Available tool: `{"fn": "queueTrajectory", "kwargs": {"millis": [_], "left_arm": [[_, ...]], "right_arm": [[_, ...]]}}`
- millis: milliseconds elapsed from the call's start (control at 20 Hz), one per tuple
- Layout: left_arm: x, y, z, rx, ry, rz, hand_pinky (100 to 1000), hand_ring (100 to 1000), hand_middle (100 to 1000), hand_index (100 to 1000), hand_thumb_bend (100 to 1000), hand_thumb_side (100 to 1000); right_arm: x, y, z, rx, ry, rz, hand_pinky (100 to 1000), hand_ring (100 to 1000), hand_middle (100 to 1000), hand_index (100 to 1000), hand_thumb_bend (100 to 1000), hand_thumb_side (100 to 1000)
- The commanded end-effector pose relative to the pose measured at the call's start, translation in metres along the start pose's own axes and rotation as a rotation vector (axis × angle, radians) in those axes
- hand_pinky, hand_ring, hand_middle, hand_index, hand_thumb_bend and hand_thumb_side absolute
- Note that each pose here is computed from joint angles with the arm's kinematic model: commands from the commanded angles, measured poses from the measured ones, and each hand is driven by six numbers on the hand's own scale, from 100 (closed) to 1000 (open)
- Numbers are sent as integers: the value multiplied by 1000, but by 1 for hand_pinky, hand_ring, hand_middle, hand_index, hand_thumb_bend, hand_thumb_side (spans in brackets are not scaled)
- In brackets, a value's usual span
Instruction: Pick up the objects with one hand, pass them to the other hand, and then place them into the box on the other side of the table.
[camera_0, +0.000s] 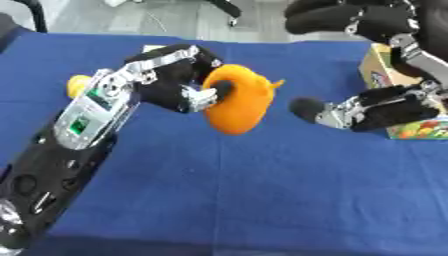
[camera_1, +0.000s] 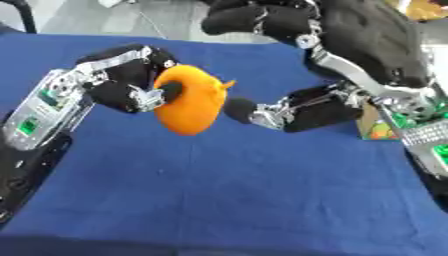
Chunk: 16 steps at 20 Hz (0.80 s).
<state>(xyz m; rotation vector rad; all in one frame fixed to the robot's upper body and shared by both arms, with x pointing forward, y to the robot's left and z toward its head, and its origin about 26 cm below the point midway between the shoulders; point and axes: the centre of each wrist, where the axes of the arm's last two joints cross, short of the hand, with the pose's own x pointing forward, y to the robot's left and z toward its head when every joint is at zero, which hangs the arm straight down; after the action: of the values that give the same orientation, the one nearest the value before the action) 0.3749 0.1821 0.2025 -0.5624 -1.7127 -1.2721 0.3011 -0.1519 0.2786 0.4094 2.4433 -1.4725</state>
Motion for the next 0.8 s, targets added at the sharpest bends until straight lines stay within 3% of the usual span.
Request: {"fn": "queueTrajectory", "kwargs": {"millis": [50,550,800], "left_arm": [[15,6,-4,-6,-23,-36,635,440,371,410,100,259],[20,7,-7,114,-10,-32,665,525,420,432,100,316],[20,6,-9,172,-4,-23,655,525,419,431,100,347]], "right_arm": [[2,-7,-7,-15,-42,15,772,718,721,824,392,265],[2,-7,-8,2,-59,21,768,717,718,825,397,267],[2,-8,-8,2,-62,23,767,717,717,826,399,267]]}}
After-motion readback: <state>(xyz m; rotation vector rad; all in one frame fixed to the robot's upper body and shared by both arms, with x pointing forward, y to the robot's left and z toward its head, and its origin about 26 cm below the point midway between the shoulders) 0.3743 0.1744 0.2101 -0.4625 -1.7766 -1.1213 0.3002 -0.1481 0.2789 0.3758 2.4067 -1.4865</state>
